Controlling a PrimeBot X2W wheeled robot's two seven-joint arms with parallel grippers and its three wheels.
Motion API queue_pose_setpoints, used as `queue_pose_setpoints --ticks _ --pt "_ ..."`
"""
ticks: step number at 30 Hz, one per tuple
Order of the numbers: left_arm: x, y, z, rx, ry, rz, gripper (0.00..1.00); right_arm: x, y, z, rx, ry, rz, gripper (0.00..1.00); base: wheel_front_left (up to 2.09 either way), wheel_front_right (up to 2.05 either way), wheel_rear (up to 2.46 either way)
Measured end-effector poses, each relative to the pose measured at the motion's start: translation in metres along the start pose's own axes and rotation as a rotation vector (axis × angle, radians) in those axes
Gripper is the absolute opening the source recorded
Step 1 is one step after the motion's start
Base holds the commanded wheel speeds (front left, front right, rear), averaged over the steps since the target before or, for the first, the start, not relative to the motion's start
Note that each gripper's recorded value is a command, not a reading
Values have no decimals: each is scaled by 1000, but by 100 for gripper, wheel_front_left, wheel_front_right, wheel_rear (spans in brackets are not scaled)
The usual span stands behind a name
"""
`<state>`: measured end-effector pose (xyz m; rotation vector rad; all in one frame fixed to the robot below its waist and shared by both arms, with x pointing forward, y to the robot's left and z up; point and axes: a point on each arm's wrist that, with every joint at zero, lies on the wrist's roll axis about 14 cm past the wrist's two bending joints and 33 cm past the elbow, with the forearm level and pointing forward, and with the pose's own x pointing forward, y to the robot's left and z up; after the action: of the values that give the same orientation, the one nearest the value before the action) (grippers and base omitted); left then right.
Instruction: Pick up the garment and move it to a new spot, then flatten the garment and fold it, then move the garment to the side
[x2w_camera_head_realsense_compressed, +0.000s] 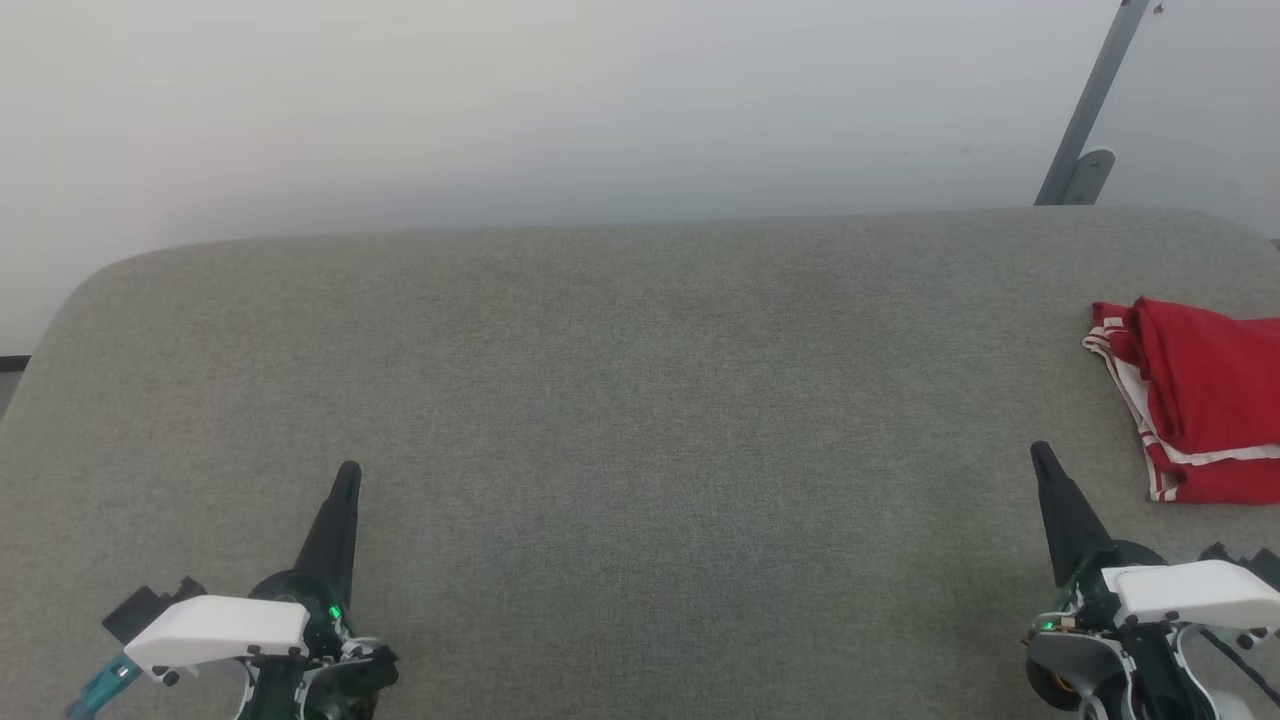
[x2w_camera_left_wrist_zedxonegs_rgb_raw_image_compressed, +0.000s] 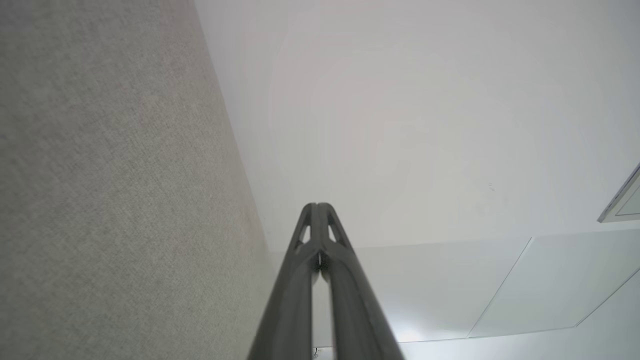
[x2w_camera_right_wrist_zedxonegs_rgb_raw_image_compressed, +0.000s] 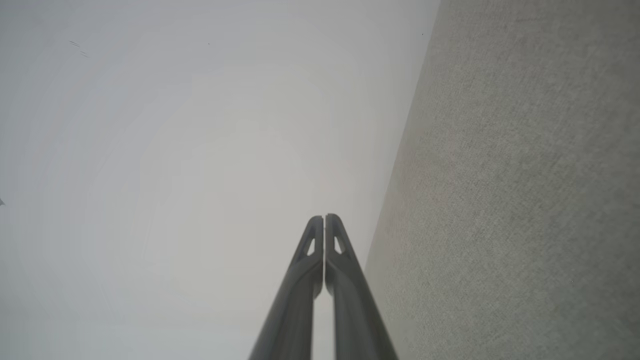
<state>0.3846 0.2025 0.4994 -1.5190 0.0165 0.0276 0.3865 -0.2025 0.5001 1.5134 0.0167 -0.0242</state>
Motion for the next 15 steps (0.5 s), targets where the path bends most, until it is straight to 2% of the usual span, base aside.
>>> queue_pose_setpoints --ticks 15 --pt "3 -5 -2 -54 9 -16 0 1 5 -2 59 5 19 0 0 0 0"
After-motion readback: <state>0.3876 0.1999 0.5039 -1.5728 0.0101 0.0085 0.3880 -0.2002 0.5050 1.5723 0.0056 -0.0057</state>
